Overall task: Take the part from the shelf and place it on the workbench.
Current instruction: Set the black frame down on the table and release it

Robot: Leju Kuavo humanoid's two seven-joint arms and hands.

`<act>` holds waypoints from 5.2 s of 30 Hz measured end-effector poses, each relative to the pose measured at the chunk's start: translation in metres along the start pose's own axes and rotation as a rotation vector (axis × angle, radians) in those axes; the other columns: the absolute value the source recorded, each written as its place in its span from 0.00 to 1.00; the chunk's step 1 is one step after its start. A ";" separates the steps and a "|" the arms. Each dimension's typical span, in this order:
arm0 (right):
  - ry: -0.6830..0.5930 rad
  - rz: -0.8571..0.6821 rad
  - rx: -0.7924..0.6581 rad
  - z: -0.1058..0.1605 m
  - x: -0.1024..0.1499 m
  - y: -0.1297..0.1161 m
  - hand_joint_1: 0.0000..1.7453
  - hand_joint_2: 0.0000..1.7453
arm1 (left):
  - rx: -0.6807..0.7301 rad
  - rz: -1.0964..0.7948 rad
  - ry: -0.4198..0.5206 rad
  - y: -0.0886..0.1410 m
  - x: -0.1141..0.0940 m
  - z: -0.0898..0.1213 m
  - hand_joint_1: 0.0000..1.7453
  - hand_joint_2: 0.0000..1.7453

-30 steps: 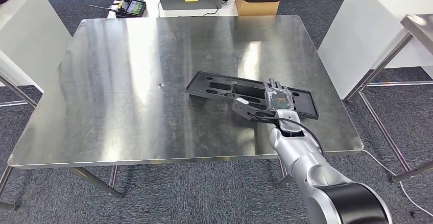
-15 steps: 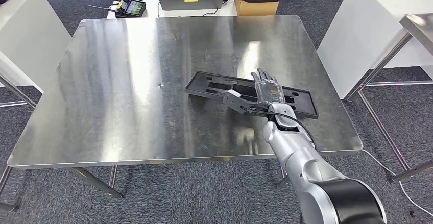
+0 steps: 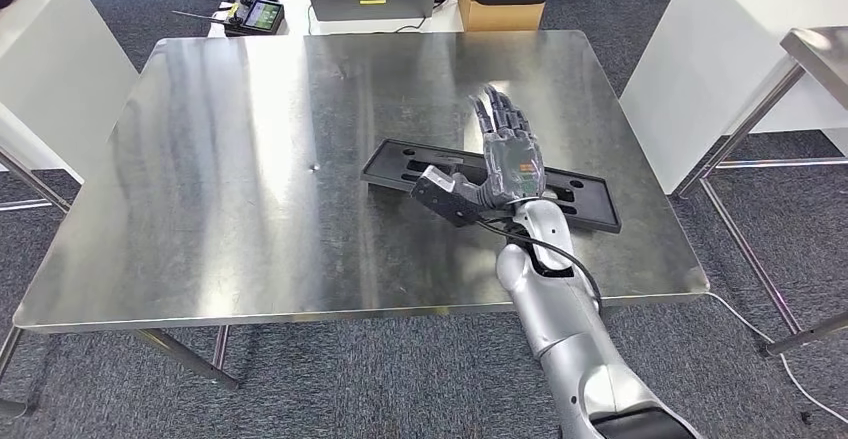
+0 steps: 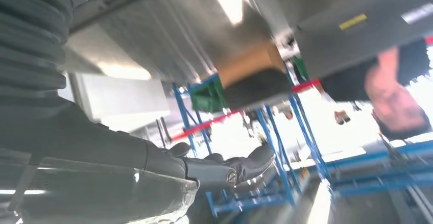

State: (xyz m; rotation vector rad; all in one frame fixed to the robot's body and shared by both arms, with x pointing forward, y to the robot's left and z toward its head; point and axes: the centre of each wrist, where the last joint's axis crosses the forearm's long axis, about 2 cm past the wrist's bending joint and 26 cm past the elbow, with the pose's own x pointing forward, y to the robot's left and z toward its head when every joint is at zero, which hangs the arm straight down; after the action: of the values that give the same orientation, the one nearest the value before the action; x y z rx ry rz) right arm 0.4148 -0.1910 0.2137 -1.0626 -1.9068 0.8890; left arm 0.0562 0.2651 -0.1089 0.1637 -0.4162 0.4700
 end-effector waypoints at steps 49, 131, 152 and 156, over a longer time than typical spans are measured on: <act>-0.060 -1.099 -0.314 0.207 0.071 0.006 0.00 1.00 | 0.227 0.387 0.153 -0.023 -0.015 0.011 0.00 0.00; 1.577 -0.407 0.861 0.404 -0.003 0.137 0.00 0.00 | 0.216 0.233 0.220 -0.041 -0.013 0.015 0.00 0.00; 1.904 -0.472 0.663 0.444 -0.010 0.124 0.00 0.00 | 0.134 0.032 0.150 -0.030 -0.010 0.011 0.00 0.00; 1.919 -0.474 0.653 0.446 -0.011 0.123 0.00 0.00 | 0.134 0.025 0.147 -0.029 -0.010 0.011 0.00 0.00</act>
State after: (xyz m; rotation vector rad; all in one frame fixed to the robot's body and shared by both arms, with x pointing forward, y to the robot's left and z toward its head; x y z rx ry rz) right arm 0.0786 -0.2410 -0.1002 -0.4794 -0.1238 -0.0564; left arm 0.0583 0.2332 -0.1050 0.2519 -0.2433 0.5307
